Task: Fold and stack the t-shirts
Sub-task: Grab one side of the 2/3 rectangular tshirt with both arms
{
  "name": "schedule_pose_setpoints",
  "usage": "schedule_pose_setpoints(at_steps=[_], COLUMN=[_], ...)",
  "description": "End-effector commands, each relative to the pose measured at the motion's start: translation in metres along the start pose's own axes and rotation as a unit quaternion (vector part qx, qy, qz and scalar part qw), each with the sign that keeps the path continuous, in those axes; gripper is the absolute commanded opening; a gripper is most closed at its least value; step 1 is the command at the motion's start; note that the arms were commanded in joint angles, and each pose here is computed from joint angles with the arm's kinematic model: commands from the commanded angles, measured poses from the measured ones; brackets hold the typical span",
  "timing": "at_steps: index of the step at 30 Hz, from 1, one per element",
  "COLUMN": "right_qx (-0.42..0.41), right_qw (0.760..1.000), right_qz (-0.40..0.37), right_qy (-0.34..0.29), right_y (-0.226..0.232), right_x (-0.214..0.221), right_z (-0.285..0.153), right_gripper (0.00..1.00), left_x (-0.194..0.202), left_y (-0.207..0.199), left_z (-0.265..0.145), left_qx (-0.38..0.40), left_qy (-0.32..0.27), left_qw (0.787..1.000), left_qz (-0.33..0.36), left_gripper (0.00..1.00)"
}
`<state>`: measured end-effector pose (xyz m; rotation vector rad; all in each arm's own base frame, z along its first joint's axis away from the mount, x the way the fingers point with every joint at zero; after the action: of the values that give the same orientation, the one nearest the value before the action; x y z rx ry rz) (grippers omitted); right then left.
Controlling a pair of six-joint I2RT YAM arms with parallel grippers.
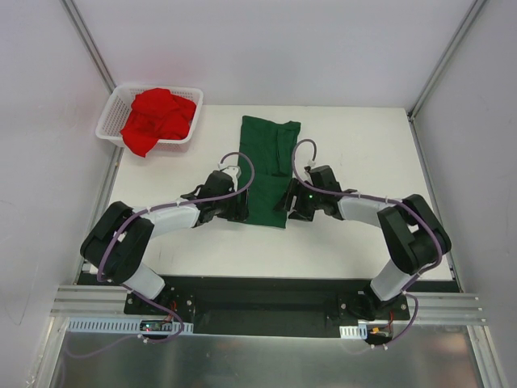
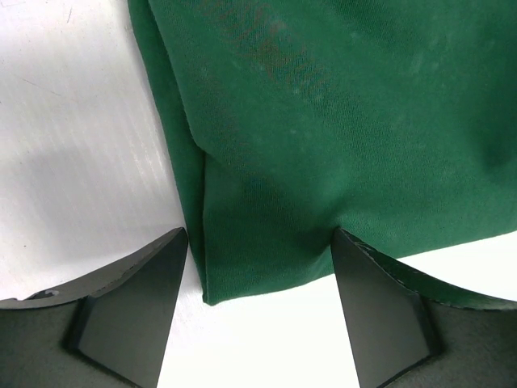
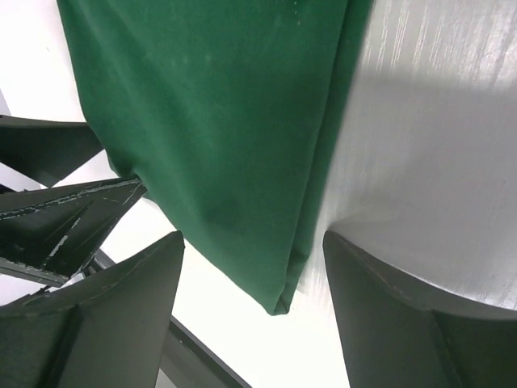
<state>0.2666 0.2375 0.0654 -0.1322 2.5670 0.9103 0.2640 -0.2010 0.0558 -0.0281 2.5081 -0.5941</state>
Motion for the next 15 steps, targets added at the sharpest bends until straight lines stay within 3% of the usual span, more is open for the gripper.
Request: schedule_pose_setpoints(at_steps=[1,12,15], right_qx=[0.030,0.043,0.041], right_qw=[0.999,0.998,0.998], right_qz=[0.016,0.008,0.006], right_qy=[0.035,0.045,0.045], right_y=[-0.017,-0.017,-0.016], right_x=[0.033,0.051,0.050], right_z=[-0.003,-0.008,-0.005], right_gripper=[0.73,0.73,0.69], left_x=[0.023,0.025,0.024], left_y=[0.009,0.008,0.008], left_z=[-0.002,-0.001,-0.001], left_qx=[-0.017,-0.014,-0.015], left_qy=[0.051,0.060,0.059], left_qw=[0.999,0.998,0.998], left_qz=[0.001,-0.001,-0.001], left_gripper=[0.72,0.72,0.72])
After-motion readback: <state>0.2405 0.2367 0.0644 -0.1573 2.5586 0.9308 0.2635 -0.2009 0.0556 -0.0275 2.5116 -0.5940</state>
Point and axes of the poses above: each gripper's point midway between its finger pads, its own z axis out along the fingers, its own y axis along the line the jaws close on, x = y × z, the point moved 4 cm from there along -z, back along the fingers, and after that the axes turned 14 degrees about -z, right-handed, at the moved point
